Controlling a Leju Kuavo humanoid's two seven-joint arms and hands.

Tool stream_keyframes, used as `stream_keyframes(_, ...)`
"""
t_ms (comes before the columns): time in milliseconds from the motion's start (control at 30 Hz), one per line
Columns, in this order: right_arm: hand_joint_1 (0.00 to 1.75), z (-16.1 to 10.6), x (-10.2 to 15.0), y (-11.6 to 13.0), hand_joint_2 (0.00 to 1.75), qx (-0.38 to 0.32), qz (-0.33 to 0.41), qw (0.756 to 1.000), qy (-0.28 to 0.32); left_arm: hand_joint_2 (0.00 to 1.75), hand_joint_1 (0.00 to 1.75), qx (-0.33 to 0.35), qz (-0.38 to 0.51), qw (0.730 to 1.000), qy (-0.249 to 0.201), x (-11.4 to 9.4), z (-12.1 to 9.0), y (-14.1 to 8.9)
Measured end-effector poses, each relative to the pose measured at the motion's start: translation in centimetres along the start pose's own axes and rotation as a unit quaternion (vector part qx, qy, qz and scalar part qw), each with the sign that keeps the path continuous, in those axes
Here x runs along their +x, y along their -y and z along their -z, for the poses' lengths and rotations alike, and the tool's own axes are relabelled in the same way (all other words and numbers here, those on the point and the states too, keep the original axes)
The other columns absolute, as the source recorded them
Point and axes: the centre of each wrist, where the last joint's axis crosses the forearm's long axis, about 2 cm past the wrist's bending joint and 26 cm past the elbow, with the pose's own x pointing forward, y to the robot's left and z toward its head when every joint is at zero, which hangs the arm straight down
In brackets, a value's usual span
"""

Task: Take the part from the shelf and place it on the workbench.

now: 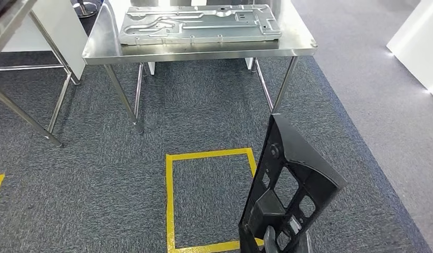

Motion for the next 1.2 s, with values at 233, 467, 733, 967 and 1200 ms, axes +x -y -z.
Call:
stream_keyframes(233, 1.75, -0.34, -0.11, -0.42, 1.75, 0.009, 0.013, 1.0, -0.012, 0.0, 0.0, 0.0, 0.003, 1.0, -0.006, -0.17, -0.08, -0.11)
stream_keyframes(467, 1.75, -0.7, -0.36, -0.76, 1.75, 0.016, -0.009, 1.0, -0.024, 0.0, 0.0, 0.002, 0.007, 1.0, -0.011, -0.37, -0.16, -0.4)
stream_keyframes(733, 1.75, -0.75, -0.48, -0.97, 1.75, 0.022, -0.01, 0.999, -0.028, 0.0, 0.0, 0.005, 0.003, 1.0, -0.015, -0.61, -0.27, -0.53)
stream_keyframes(967, 1.75, -0.79, -0.68, -0.8, 1.75, 0.027, -0.014, 0.999, -0.024, 0.0, 0.0, 0.004, 0.004, 1.0, -0.015, -0.53, -0.23, -0.53)
stream_keyframes(1200, 1.75, -0.73, -0.76, -0.78, 1.75, 0.028, -0.021, 0.999, -0.026, 0.0, 0.0, 0.003, 0.009, 1.0, -0.013, -0.32, -0.11, -0.69)
